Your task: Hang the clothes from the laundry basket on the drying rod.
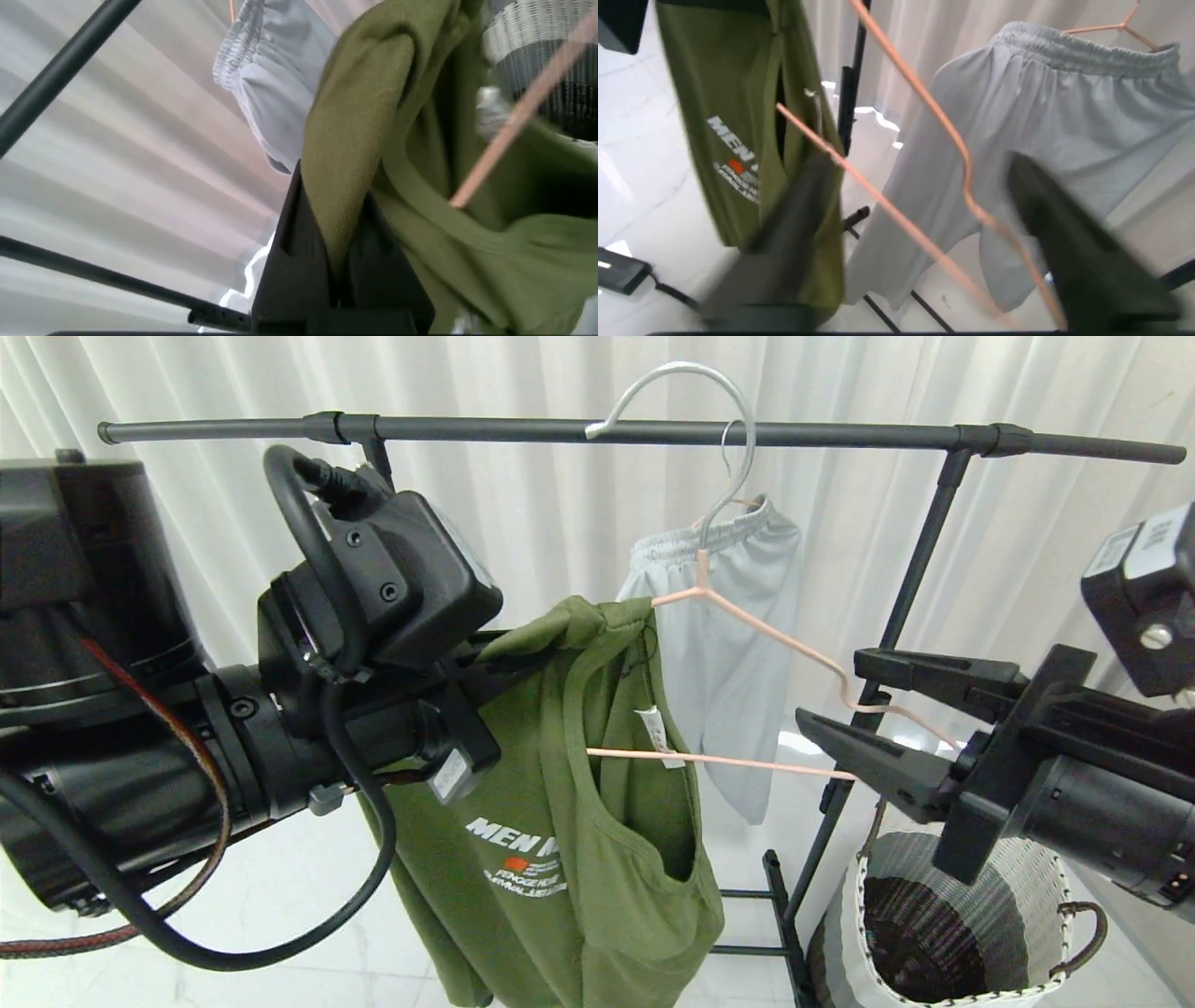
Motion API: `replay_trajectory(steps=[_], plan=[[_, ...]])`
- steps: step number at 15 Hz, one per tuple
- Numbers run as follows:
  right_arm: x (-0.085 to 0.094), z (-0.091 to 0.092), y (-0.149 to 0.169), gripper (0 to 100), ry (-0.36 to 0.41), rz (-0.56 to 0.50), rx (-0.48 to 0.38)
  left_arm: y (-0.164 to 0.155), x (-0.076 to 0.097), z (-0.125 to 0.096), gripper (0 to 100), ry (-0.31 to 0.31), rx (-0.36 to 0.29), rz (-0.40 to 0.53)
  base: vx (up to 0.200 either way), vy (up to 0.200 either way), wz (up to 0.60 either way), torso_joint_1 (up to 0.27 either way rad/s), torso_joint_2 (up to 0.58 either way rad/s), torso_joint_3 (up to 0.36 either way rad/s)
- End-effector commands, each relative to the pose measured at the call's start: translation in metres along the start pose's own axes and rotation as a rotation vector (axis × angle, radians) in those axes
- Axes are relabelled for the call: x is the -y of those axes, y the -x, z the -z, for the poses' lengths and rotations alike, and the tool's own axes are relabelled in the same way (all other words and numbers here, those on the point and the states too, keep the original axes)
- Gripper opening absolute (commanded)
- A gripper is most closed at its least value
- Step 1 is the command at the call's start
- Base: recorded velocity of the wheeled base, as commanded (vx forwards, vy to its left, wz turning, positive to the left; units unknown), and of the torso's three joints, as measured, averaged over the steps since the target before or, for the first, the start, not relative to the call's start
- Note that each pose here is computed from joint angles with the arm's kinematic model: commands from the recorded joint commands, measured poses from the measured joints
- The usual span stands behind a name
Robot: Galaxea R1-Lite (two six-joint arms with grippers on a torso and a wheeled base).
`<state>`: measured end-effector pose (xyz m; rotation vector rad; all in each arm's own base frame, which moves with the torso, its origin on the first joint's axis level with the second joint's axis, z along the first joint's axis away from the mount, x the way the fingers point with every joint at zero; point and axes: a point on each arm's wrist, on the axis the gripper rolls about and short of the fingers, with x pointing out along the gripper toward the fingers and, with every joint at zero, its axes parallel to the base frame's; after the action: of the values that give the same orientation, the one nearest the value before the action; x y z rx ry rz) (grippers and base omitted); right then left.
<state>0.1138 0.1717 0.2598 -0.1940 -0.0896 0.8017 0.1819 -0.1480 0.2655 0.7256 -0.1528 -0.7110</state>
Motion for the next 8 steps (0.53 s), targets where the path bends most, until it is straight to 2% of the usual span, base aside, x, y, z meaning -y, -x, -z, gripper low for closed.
replay_trajectory(steps=[1,4,8], plan=[[0.0056,-0.0012,0.0047,100,-0.001,0.022,0.007,0.0017,-0.0013,-0.0007,0,-0.002,0.002,-0.021,0.0,0.0,0.0,0.0,0.0,0.0],[0.0091,-0.0014,0.0119,100,-0.001,0.035,0.016,-0.0003,-0.0005,0.0039,0,0.0,-0.058,-0.11,0.0,0.0,0.0,0.0,0.0,0.0],[0.0079,-0.0001,0.0134,100,0.001,0.026,0.013,0.0,-0.0016,0.0029,0,0.014,-0.028,-0.147,0.0,0.0,0.0,0.0,0.0,0.0]])
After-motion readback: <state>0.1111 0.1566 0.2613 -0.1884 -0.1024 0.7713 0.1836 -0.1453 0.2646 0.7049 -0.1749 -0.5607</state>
